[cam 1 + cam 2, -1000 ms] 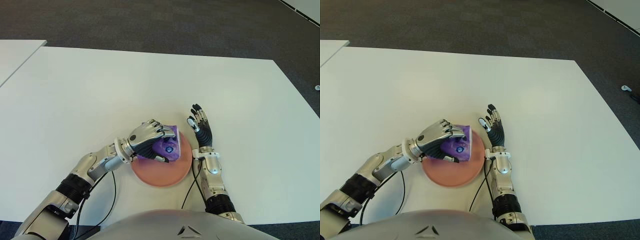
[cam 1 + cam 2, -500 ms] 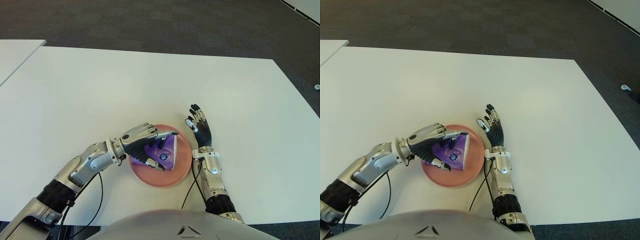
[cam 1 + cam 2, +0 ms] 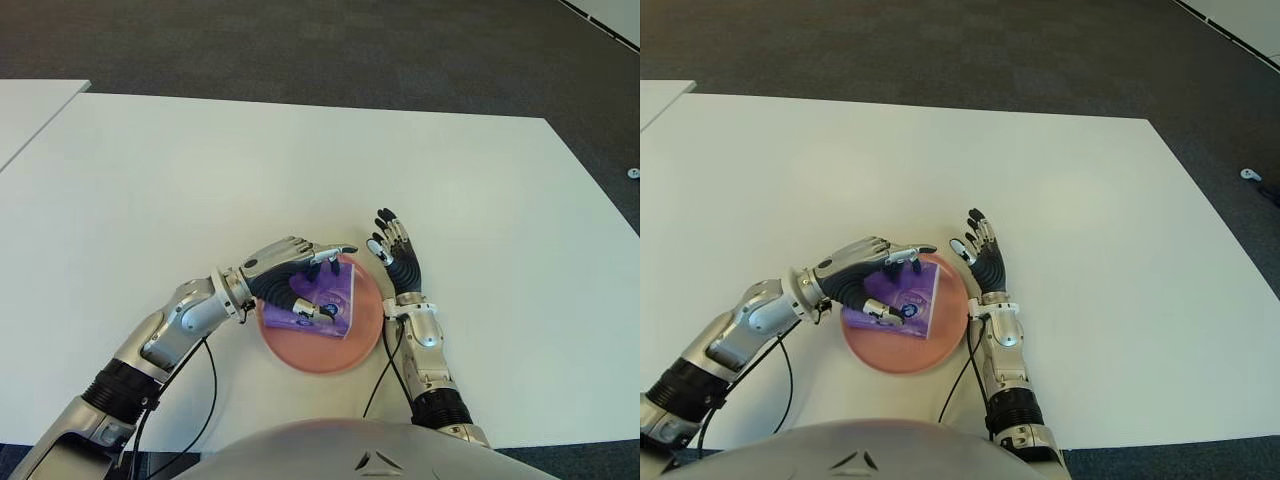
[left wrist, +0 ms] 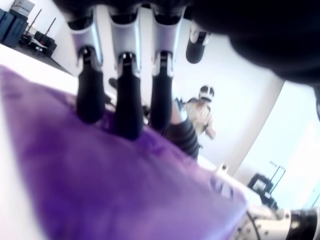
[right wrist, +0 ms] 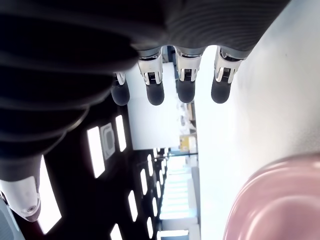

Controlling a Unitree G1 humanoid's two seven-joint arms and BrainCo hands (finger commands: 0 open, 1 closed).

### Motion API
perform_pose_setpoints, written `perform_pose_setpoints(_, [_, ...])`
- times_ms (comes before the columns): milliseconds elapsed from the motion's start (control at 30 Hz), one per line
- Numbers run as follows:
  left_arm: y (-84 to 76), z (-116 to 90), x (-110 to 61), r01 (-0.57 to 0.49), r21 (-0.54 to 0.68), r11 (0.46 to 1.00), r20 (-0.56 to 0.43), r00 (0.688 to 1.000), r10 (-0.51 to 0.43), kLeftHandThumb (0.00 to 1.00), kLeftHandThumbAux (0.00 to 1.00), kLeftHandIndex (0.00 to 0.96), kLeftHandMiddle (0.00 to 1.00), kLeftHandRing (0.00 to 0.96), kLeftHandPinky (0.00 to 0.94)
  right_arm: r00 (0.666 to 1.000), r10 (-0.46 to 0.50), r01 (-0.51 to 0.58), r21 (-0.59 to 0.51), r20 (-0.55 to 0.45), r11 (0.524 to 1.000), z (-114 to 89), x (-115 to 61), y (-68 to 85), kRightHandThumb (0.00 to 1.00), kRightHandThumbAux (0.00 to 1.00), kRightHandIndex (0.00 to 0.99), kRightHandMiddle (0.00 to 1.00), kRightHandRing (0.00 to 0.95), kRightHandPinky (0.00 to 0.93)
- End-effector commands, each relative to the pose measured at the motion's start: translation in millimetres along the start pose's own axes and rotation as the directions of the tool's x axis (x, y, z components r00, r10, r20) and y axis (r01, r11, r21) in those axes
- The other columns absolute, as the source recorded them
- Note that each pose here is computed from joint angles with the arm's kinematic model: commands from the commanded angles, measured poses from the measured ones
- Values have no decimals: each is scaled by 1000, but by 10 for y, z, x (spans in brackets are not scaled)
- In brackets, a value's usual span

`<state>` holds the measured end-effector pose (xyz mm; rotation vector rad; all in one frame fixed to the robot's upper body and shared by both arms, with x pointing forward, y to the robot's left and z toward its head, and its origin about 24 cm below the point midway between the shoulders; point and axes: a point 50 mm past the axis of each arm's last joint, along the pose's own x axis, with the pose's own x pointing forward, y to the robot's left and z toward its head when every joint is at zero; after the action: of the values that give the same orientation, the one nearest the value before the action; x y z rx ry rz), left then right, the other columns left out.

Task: Put the tissue paper into the plate.

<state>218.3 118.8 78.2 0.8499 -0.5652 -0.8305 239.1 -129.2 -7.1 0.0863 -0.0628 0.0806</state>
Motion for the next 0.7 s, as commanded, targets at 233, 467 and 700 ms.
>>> perform_pose_setpoints(233, [453, -51, -216, -116, -200, 973, -21, 993, 115, 78, 282, 0, 0, 0, 0, 980, -39, 41, 11, -193, 999, -313, -231, -46, 0, 563, 0, 0, 0, 0])
perform_pose_setpoints(467, [296, -835, 796, -443, -535, 720, -400, 883, 246, 39, 348, 0, 0, 0, 0, 979, -39, 44, 21, -201, 999, -326, -220, -52, 0, 573, 0, 0, 0, 0])
perform_pose_setpoints(700, [623, 245, -637, -598, -444, 667, -114, 776, 620, 43, 416, 0, 0, 0, 0, 979, -30, 36, 25, -204, 999, -323, -223, -47, 0, 573, 0, 0, 0, 0])
